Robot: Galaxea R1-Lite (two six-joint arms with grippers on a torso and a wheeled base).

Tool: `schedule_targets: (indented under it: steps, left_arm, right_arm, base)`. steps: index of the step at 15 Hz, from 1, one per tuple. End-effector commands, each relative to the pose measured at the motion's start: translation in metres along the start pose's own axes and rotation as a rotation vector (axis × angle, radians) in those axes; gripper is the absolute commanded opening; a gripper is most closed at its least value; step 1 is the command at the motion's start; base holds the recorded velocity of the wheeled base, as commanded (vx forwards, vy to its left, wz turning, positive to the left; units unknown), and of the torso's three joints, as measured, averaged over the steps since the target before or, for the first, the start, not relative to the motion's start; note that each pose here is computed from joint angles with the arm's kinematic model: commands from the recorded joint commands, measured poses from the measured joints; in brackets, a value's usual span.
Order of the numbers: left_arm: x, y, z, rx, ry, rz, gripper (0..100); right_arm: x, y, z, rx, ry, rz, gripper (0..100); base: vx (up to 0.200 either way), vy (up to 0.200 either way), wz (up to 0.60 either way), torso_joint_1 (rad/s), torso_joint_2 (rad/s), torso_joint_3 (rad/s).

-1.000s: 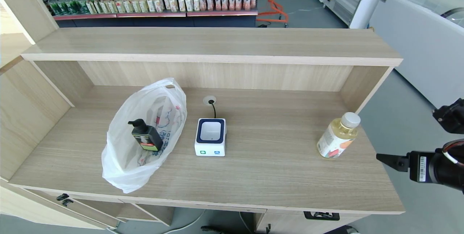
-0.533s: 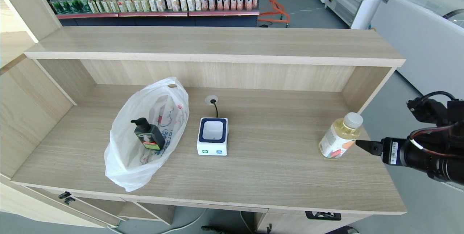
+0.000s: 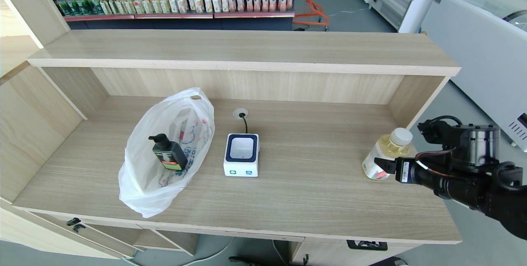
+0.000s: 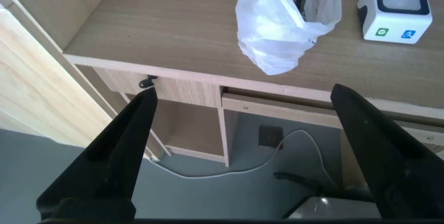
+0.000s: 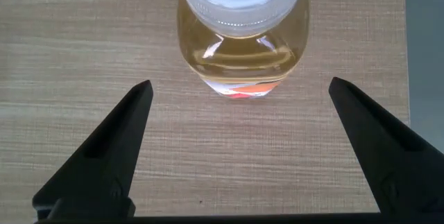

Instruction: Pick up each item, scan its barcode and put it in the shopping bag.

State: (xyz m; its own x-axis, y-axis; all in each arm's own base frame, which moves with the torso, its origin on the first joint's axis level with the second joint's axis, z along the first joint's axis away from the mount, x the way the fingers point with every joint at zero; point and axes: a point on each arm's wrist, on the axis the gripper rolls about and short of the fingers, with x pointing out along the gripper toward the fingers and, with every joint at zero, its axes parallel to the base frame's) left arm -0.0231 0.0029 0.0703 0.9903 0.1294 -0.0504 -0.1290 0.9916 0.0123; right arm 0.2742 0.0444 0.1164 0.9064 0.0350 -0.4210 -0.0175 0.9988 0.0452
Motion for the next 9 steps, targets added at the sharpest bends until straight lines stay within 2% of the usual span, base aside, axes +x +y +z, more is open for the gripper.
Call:
schedule_targets:
  steps: [1, 5, 9]
  left_arm:
    - [0.000, 0.000, 0.000, -0.001, 0.000, 0.001, 100]
    - [0.000, 0.000, 0.000, 0.000, 0.000, 0.001, 100]
    - [0.000, 0.000, 0.000, 0.000, 0.000, 0.001, 100]
  right_arm:
    - [0.022, 0.003, -0.016, -0.013, 0.053, 0.001, 100]
    - [0.043, 0.007, -0.019, -0.012, -0.018, 0.019, 100]
    - [0.055, 0.013, -0.017, -0.055, -0.042, 0.033, 100]
  base:
    - [0.000, 0.000, 0.00, 0.000, 0.00, 0.000]
    - [0.000, 0.000, 0.00, 0.000, 0.00, 0.000]
    - [0.000, 0.000, 0.00, 0.000, 0.00, 0.000]
